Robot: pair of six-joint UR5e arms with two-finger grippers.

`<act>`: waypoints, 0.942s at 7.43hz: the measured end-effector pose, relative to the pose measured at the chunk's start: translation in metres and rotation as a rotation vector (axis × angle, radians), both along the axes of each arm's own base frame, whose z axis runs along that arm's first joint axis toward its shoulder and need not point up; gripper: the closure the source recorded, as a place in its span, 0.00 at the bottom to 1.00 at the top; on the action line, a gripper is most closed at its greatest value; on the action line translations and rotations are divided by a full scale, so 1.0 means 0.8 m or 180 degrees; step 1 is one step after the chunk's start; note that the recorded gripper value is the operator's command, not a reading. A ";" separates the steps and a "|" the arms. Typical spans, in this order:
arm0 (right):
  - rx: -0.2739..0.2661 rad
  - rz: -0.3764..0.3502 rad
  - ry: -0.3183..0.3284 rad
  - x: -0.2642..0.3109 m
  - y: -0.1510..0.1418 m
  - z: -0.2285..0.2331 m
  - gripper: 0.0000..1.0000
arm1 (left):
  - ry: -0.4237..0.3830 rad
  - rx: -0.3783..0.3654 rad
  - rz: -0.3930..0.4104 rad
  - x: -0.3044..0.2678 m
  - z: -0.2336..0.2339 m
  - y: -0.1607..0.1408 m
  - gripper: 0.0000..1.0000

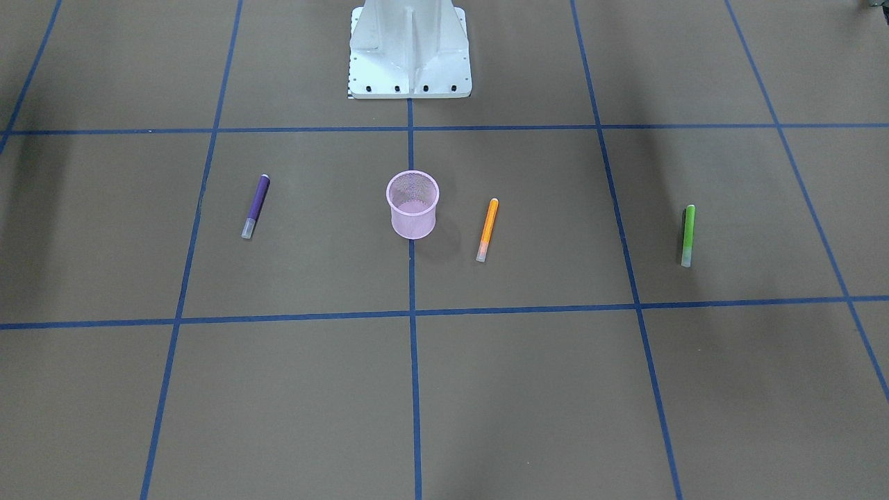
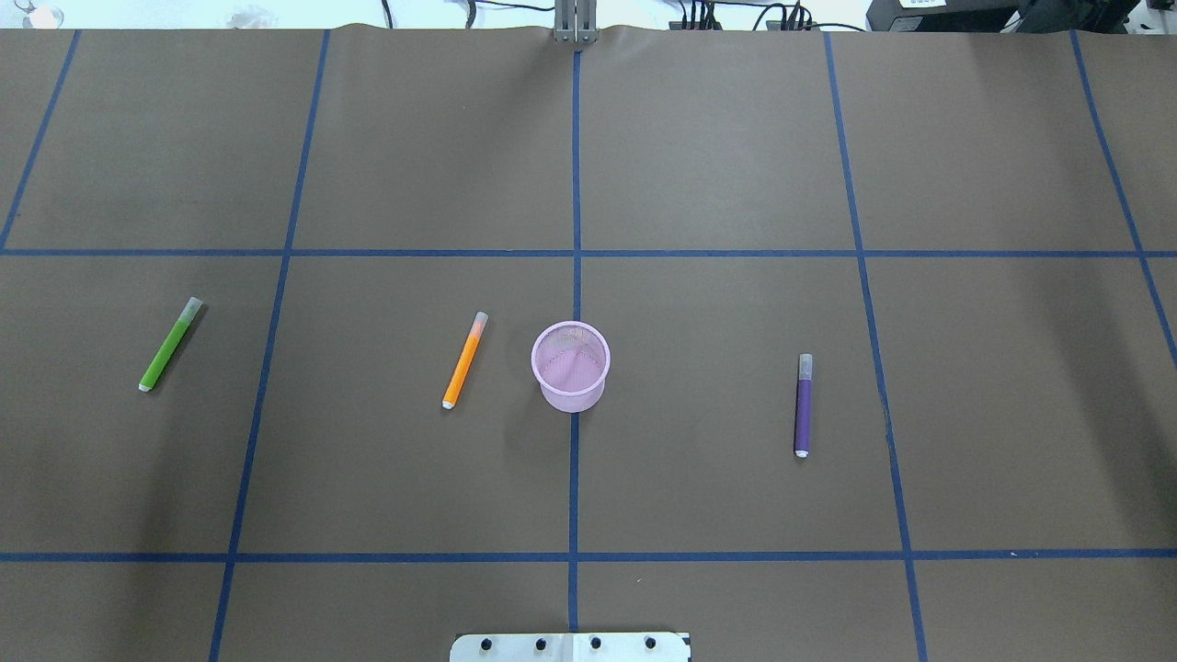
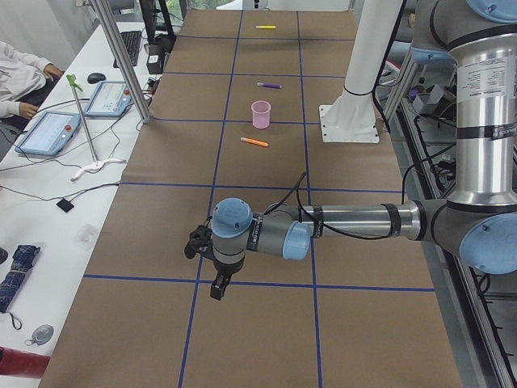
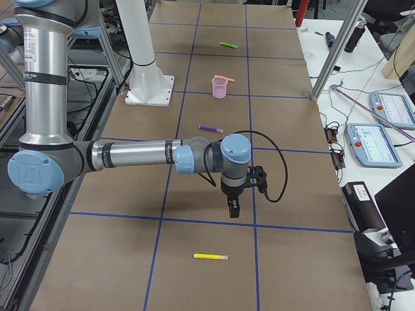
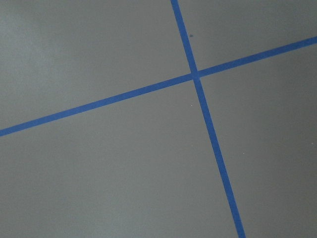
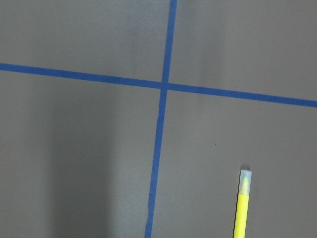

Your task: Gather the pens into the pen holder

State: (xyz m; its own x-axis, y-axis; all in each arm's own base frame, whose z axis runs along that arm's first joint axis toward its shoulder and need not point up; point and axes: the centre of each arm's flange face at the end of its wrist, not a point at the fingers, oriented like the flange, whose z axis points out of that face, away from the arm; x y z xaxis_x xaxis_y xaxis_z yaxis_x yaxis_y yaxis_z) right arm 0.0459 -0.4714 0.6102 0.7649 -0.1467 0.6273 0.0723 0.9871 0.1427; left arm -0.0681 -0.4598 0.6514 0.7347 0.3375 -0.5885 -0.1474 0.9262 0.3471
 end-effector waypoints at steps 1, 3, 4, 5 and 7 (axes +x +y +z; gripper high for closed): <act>0.0092 0.0012 0.0002 0.000 -0.005 -0.009 0.00 | -0.0009 0.0201 -0.0011 -0.001 -0.011 -0.003 0.00; 0.0295 0.0029 -0.0003 0.000 -0.019 -0.026 0.00 | -0.0011 0.0693 -0.0030 -0.001 -0.049 -0.030 0.00; 0.0341 0.0027 -0.0009 0.000 -0.018 -0.021 0.00 | 0.0018 0.0821 -0.0091 -0.001 -0.068 -0.045 0.00; 0.0384 0.0006 -0.0006 0.001 -0.009 0.000 0.00 | 0.0069 0.0820 -0.0194 -0.001 -0.078 -0.053 0.00; 0.0524 -0.0051 -0.0009 0.002 0.021 0.098 0.03 | 0.0128 0.0837 -0.0299 0.000 -0.088 -0.057 0.00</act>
State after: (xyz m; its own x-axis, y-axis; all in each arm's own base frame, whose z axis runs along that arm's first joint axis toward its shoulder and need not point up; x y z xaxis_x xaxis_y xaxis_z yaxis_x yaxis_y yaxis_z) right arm 0.0475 -0.4543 0.6882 0.7599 -0.2600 0.5958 0.0873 0.9491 0.3027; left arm -0.0680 -0.5057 0.5810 0.7478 0.4140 -0.5190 -0.0465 0.8125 0.5812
